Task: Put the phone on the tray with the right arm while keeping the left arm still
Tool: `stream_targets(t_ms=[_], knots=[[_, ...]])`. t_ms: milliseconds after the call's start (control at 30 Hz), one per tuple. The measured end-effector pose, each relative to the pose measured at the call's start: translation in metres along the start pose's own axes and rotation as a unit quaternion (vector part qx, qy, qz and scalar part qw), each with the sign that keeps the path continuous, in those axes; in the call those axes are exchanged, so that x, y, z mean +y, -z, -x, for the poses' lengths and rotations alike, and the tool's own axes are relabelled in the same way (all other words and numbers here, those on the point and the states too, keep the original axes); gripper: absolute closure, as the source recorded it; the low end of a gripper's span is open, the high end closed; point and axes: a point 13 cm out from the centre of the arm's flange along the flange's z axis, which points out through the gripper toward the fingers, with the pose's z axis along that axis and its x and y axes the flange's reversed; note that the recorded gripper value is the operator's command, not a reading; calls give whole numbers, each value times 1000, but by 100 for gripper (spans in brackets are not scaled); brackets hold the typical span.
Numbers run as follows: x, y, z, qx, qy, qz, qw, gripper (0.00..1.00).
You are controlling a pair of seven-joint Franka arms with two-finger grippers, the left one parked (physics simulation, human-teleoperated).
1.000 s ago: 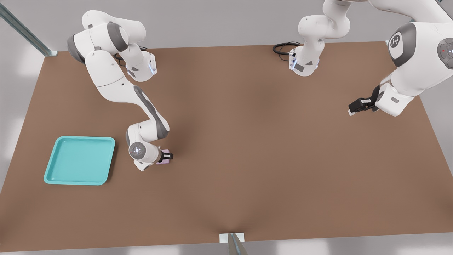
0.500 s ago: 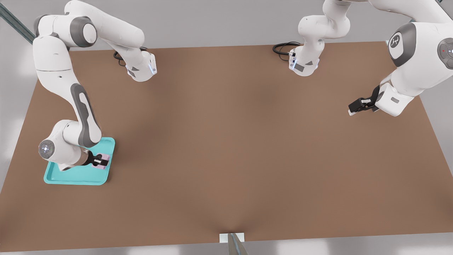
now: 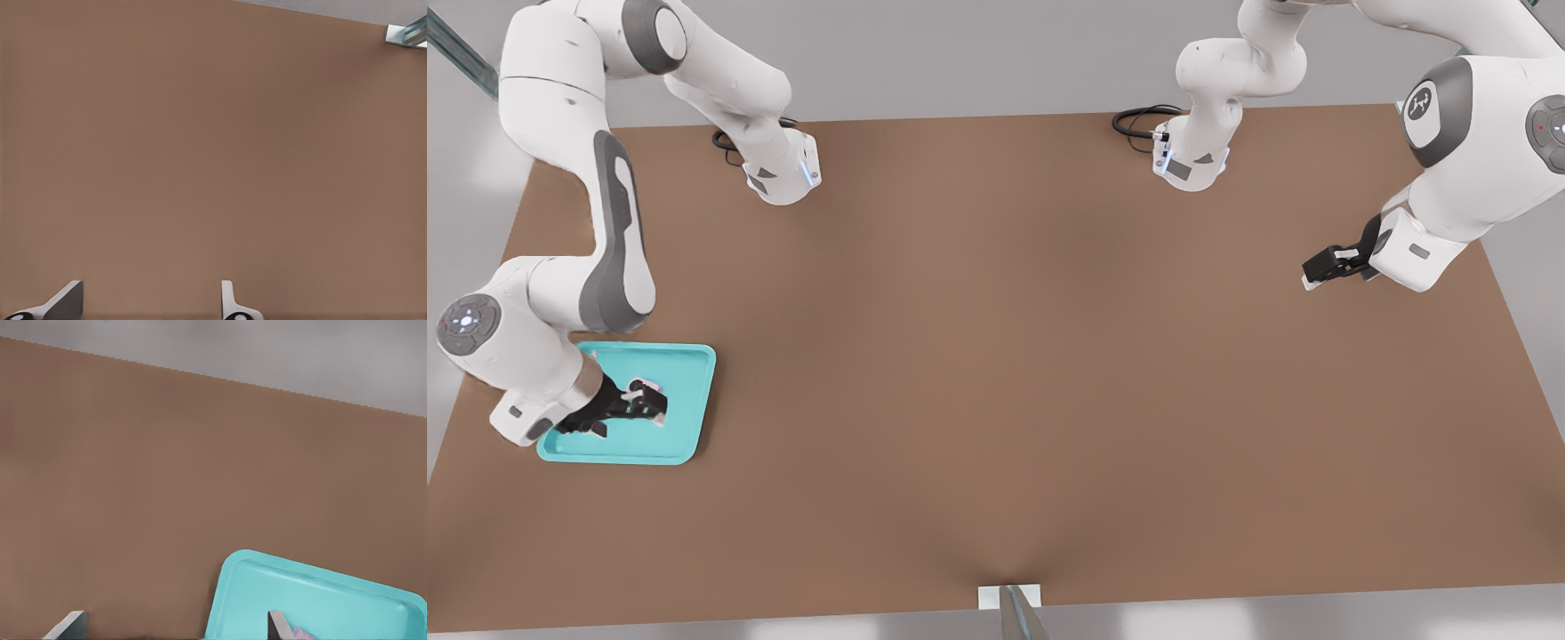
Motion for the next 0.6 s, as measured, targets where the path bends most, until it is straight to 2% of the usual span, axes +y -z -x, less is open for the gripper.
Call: stream_targets(t_ms=[33,67,233,333,467,600], knots=[[20,44,0,-10,13,-14,1000,0],[30,65,-4,-5,17,-24,1000,0],[41,89,-36,57,3,-30,998,0],[34,100,-50,72,-16,-31,997,0],[41,111,-68,82,-30,-28,996,0],[36,143,-72,78,-54,-20,995,0]])
